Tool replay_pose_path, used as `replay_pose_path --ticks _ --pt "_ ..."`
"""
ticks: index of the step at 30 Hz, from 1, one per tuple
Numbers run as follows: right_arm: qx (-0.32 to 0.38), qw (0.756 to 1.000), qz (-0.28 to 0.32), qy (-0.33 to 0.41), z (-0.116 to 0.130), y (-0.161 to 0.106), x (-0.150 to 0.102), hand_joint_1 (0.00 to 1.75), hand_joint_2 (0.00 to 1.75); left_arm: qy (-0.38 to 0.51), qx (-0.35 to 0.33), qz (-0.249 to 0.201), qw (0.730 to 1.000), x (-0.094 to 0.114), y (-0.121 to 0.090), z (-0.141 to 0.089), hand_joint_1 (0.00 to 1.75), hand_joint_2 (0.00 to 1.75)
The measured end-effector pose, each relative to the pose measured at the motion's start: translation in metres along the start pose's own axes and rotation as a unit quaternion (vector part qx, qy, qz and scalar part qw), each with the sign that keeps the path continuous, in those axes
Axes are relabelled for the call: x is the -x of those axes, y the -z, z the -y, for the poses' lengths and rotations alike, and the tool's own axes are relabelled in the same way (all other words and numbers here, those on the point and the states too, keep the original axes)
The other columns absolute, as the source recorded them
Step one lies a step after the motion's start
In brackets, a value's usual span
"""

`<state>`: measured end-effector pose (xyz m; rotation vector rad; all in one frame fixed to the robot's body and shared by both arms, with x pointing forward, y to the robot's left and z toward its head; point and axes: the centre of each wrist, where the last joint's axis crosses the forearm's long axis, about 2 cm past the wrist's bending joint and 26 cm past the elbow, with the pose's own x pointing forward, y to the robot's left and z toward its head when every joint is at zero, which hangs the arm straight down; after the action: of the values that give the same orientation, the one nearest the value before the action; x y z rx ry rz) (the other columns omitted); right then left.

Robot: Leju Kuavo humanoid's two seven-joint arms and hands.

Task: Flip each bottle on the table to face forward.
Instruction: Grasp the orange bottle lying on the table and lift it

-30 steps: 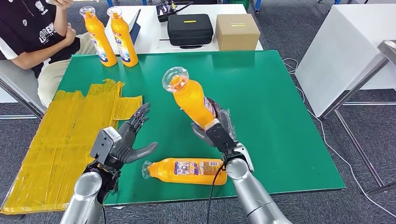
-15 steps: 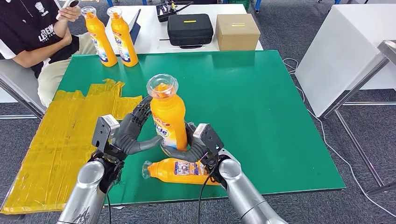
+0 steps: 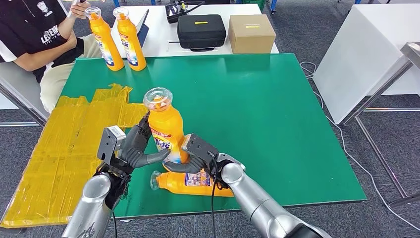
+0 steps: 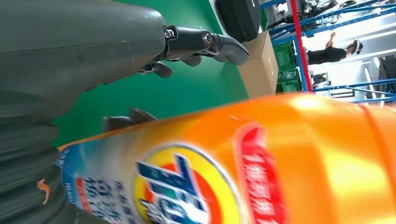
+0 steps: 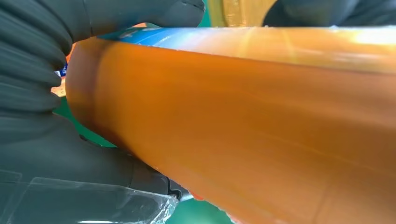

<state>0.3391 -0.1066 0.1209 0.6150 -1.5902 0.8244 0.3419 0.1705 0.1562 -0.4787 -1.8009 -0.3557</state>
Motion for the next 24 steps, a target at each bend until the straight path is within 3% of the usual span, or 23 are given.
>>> replay_pose_path --ticks 12,24 --pt "0.035 0.998 -0.046 -0.031 -0.001 0.006 0.010 1.75 1.75 0.000 0.000 0.001 1.000 -0.001 0.000 0.001 0.00 1.75" --pt "0.039 0.997 -0.047 -0.036 -0.001 0.008 0.012 1.75 1.75 -0.008 0.016 0.008 1.000 -0.003 0.001 0.005 0.00 1.75"
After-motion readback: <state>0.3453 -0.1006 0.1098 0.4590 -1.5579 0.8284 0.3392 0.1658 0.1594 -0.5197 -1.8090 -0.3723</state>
